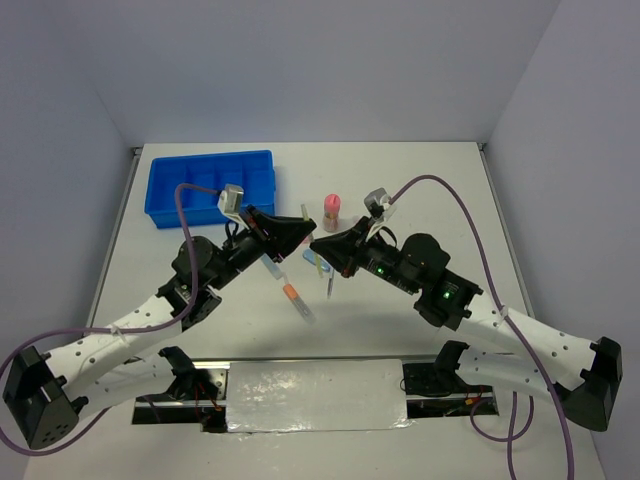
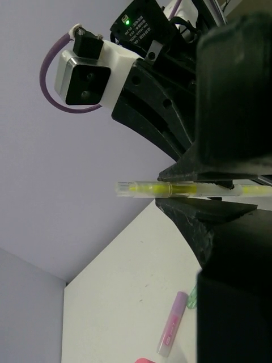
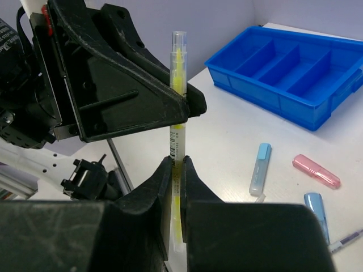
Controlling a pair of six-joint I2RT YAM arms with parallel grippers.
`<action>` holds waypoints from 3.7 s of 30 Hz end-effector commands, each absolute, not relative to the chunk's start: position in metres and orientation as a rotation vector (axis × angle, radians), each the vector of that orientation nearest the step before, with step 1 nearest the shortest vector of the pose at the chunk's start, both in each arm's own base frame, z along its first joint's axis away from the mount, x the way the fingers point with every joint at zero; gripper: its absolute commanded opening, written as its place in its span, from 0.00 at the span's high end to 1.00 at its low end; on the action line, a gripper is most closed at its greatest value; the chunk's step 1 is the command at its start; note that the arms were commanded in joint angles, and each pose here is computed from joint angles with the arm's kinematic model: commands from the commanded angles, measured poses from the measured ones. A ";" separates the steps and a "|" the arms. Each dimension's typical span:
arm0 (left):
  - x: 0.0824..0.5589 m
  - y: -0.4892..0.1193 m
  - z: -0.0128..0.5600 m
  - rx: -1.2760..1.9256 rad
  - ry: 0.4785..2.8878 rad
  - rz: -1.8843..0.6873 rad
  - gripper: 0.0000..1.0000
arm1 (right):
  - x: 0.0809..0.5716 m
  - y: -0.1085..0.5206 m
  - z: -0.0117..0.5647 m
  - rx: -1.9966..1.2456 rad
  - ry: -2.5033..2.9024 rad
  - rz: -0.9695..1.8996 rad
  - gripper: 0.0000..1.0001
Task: Sort the stationery into containers
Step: Close the pen cap on the pen.
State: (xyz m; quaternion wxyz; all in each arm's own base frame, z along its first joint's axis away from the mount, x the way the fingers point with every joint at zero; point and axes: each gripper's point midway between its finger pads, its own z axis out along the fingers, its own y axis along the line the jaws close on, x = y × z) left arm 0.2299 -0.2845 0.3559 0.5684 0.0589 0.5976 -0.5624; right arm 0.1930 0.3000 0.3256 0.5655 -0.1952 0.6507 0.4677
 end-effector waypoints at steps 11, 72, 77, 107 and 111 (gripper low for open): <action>0.206 -0.290 0.376 0.374 1.325 -1.294 1.00 | 0.178 0.307 0.389 -0.558 1.334 1.157 0.68; 0.207 -0.302 0.395 0.520 1.406 -1.231 0.83 | 0.178 0.320 0.373 -0.639 1.429 1.154 1.00; 0.208 -0.305 0.377 0.495 1.471 -1.248 1.00 | 0.181 0.319 0.389 -0.624 1.400 1.137 1.00; 0.176 -0.316 0.311 0.506 1.658 -1.202 0.61 | 0.195 0.302 0.471 -0.635 1.252 1.094 1.00; 0.178 -0.321 0.319 0.513 1.641 -1.208 0.73 | 0.193 0.305 0.457 -0.638 1.278 1.107 1.00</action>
